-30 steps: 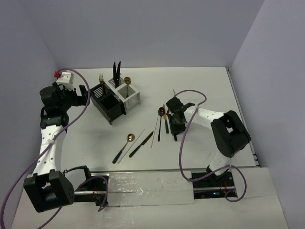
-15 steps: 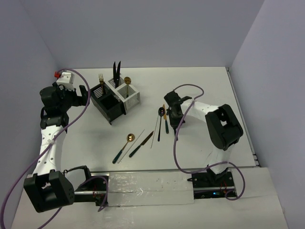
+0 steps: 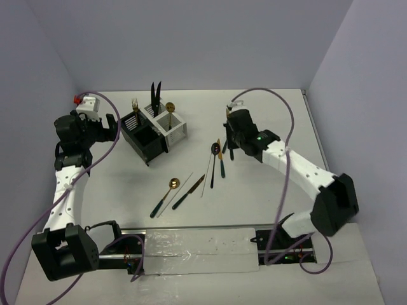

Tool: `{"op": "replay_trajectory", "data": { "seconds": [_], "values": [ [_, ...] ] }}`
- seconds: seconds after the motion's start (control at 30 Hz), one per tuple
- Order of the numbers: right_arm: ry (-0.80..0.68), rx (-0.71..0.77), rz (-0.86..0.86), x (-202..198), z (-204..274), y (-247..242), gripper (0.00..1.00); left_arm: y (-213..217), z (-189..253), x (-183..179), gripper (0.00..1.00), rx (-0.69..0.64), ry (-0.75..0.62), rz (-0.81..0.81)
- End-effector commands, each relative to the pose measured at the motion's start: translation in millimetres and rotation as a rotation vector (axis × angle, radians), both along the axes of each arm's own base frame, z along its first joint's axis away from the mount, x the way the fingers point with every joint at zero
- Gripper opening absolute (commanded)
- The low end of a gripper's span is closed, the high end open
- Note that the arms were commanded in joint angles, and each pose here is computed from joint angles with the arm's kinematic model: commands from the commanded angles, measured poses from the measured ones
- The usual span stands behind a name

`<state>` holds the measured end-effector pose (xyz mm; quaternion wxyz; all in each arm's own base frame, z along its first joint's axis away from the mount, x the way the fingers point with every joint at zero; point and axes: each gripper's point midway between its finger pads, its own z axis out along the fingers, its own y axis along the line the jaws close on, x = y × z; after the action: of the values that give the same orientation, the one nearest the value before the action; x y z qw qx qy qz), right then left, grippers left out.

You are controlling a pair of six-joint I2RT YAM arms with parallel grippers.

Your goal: Sort the eating utensils into containers

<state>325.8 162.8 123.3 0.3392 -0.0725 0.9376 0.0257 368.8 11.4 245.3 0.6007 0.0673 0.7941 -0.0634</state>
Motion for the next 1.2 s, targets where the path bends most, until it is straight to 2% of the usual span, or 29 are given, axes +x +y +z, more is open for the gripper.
{"op": "replay_trajectory", "data": {
  "seconds": [0.0,0.07,0.1,0.13,0.17,0.23,0.3,0.43,0.63,0.67,0.87,1.1,1.17],
  "values": [
    [-0.565,0.217,0.082,44.6,165.7,55.0,0.0,7.1,12.8,4.9,0.99,0.01,-0.024,0.027],
    [-0.718,0.284,0.118,48.2,207.3,75.6,0.0,7.3,10.9,4.2,0.99,0.006,-0.036,0.03],
    [-0.889,0.384,0.147,49.4,253.5,94.5,0.0,7.7,11.4,3.5,0.99,0.01,-0.042,0.033],
    [-0.968,0.445,0.16,49.9,273.4,103.6,0.0,8.8,12.4,3.3,0.99,0.011,-0.047,0.037],
    [-1.092,0.567,0.171,52.9,303.8,117.4,0.0,9.6,11.2,3.8,0.99,0.012,-0.039,0.043],
    [-1.166,0.675,0.188,57.6,321.9,137.0,0.0,12.1,8.8,3.6,0.99,0.016,-0.022,0.054],
    [-1.212,0.745,0.179,80.2,332.5,167.5,0.0,15.3,5.2,3.0,0.99,0.027,-0.008,0.067],
    [-1.202,0.753,0.2,131.8,313.8,241.2,0.0,20.9,-5.0,-1.1,0.99,0.055,0.005,0.085],
    [-1.067,0.648,0.168,184.6,235.6,291.2,0.0,23.7,-11.4,-3.1,0.99,0.073,0.007,0.09],
    [-1.007,0.627,0.168,188.2,217.6,296.9,0.0,23.6,-13.0,-2.5,0.99,0.073,0.011,0.088],
    [-0.884,0.566,0.132,203.4,158.3,308.8,0.0,21.6,-15.6,1.3,0.99,0.049,0.015,0.079],
    [-0.796,0.465,0.085,215.3,112.5,313.2,0.0,20.3,-12.4,1.8,0.99,0.041,0.004,0.075],
    [-0.77,0.465,0.117,212.6,105.4,318.6,0.02,21.1,-11.4,0.9,0.99,0.047,0.0,0.078]
  ]
}}
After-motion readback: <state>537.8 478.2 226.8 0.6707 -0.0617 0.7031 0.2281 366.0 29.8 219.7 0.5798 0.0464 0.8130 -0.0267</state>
